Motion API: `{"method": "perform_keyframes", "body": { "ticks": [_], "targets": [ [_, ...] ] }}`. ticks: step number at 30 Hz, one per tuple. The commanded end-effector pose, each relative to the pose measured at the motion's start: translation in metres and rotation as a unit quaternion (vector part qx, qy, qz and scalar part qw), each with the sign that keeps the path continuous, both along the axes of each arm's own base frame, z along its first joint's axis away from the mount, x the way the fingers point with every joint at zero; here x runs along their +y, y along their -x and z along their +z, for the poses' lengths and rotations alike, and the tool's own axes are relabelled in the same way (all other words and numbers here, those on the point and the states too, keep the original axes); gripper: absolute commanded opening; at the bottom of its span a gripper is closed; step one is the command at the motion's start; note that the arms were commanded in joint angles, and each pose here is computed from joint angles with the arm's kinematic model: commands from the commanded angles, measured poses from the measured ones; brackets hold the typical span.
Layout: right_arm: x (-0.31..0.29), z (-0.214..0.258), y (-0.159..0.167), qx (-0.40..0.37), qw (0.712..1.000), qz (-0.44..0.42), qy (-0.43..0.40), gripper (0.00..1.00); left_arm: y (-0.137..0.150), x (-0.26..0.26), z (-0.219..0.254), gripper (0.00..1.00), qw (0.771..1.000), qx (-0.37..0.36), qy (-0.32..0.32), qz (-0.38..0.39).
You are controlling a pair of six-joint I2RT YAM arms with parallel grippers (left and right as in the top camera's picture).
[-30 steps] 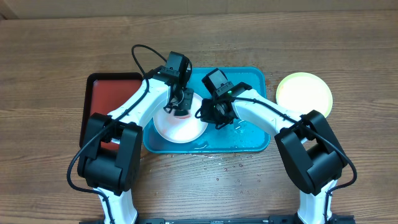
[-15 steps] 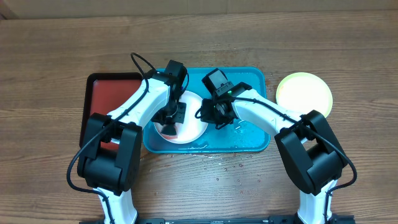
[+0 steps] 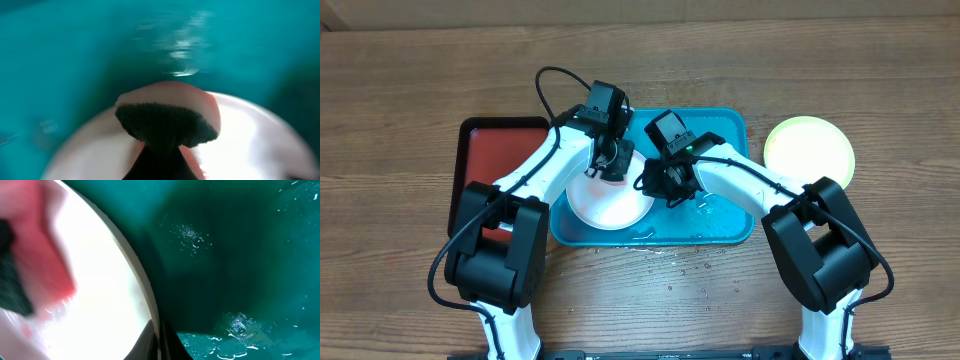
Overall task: Clean dirty plates on tray and stack at the side
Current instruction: 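Scrub the white plate with the sponge while the right gripper holds it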
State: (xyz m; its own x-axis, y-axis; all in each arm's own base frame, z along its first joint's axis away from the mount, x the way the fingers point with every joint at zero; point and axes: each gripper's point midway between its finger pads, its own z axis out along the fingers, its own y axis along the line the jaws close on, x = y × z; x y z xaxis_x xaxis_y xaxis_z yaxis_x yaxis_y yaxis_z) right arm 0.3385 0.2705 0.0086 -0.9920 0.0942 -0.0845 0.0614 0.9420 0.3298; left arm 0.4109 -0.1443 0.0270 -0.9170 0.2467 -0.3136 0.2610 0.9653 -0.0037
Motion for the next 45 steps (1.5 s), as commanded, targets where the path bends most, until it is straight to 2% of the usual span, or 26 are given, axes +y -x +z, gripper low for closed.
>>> {"method": "perform_keyframes", "body": {
  "ticks": [1,6,9,12,14,18,23,26,30,33,36,40,45],
  "targets": [
    [-0.004,-0.013,0.007,0.014,1.000,0.001,0.013,0.04,-0.007,0.045,0.007,0.04,0.990,-0.033,-0.105,0.092],
    [-0.004,-0.013,0.007,0.013,1.000,0.002,0.013,0.04,0.033,0.062,-0.001,0.04,0.982,0.044,-0.138,0.125],
    [-0.004,-0.013,0.007,0.013,1.000,0.002,0.013,0.04,0.059,0.062,-0.005,0.04,0.979,0.101,-0.139,0.113],
    [-0.004,-0.013,0.006,0.012,1.000,0.002,0.012,0.04,0.080,0.047,-0.009,0.04,0.980,0.155,-0.100,0.076],
    [-0.003,-0.012,0.005,0.010,1.000,0.002,0.011,0.04,0.090,0.022,-0.010,0.04,0.981,0.187,-0.035,0.024],
    [-0.003,-0.012,0.005,0.010,1.000,0.002,0.011,0.04,0.088,-0.027,-0.003,0.04,0.976,0.186,0.094,-0.066],
    [-0.004,-0.013,0.006,0.012,1.000,0.002,0.012,0.04,0.050,-0.046,0.004,0.04,0.982,0.104,0.131,-0.085],
    [-0.004,-0.013,0.006,0.012,1.000,0.002,0.012,0.04,0.021,-0.046,0.008,0.04,0.988,0.041,0.119,-0.085],
    [-0.004,-0.013,0.007,0.014,1.000,0.002,0.013,0.04,-0.003,-0.017,0.006,0.04,0.999,-0.007,0.039,-0.024],
    [-0.004,-0.013,0.007,0.013,1.000,0.003,0.013,0.04,-0.004,0.026,0.003,0.04,0.995,-0.016,-0.051,0.087],
    [-0.004,-0.013,0.007,0.013,1.000,0.002,0.013,0.04,0.014,0.053,0.001,0.04,0.983,0.007,-0.105,0.153],
    [-0.004,-0.013,0.007,0.013,1.000,0.002,0.013,0.04,0.045,0.054,-0.005,0.04,0.979,0.072,-0.105,0.157],
    [-0.004,-0.013,0.006,0.012,1.000,0.002,0.012,0.04,0.070,0.015,-0.010,0.04,0.983,0.151,-0.007,0.107]
  ]
}}
